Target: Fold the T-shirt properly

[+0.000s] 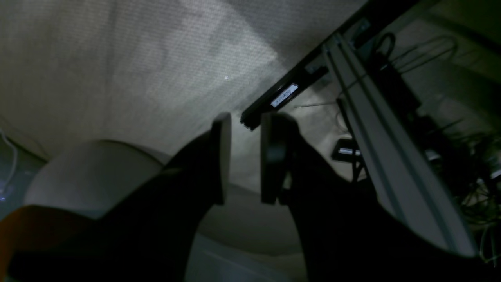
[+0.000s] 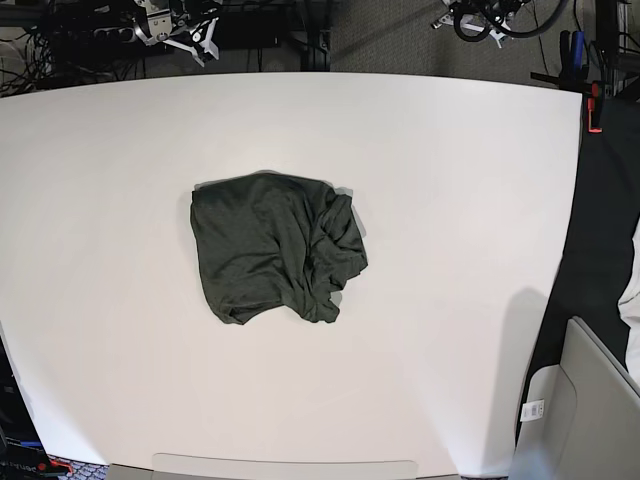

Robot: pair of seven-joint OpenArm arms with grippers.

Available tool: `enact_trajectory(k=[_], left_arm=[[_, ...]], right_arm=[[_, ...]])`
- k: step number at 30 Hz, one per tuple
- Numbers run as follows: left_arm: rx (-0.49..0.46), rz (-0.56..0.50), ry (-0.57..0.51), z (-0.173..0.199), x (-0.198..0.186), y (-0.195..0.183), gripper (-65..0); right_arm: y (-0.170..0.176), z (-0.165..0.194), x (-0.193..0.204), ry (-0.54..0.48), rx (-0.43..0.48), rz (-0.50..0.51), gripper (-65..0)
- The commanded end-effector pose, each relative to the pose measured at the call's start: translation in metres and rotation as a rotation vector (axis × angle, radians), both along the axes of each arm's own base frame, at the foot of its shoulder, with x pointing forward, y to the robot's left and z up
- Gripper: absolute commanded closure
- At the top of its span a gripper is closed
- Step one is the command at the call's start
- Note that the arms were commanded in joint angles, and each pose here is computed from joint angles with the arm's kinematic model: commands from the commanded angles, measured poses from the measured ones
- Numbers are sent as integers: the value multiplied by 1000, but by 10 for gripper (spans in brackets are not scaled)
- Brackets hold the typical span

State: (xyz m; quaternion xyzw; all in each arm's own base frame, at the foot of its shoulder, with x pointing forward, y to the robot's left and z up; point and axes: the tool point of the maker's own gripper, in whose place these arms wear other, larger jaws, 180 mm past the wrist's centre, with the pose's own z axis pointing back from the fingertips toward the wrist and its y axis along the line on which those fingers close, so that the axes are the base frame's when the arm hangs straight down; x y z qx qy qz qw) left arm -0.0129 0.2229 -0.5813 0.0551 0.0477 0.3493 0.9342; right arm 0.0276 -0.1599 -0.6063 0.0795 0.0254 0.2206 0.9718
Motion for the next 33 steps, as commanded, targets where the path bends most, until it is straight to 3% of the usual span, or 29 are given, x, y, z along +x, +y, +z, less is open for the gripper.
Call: enact_trajectory(k=[1,7,16,25,33], left_arm=[[21,-18,25,-2,-9,6,-115],[31,-121,55,-20,-12,-9,-115],[32,-88,153,-44,-30,-33,-115],[-2,-67,223,-50,-55,-63,-115],[-46,-59,200,-53,-42,-94,-115]], right_arm=[[0,-3,-2,3,1,-8,-88],[13,-22,4,-18,12,-95,-88],[18,-45,20,-68,-51,-214,-89],[47,-49,28,-114,-92,-265,-89],[60,-49,24,-118,-88,-236,-89]])
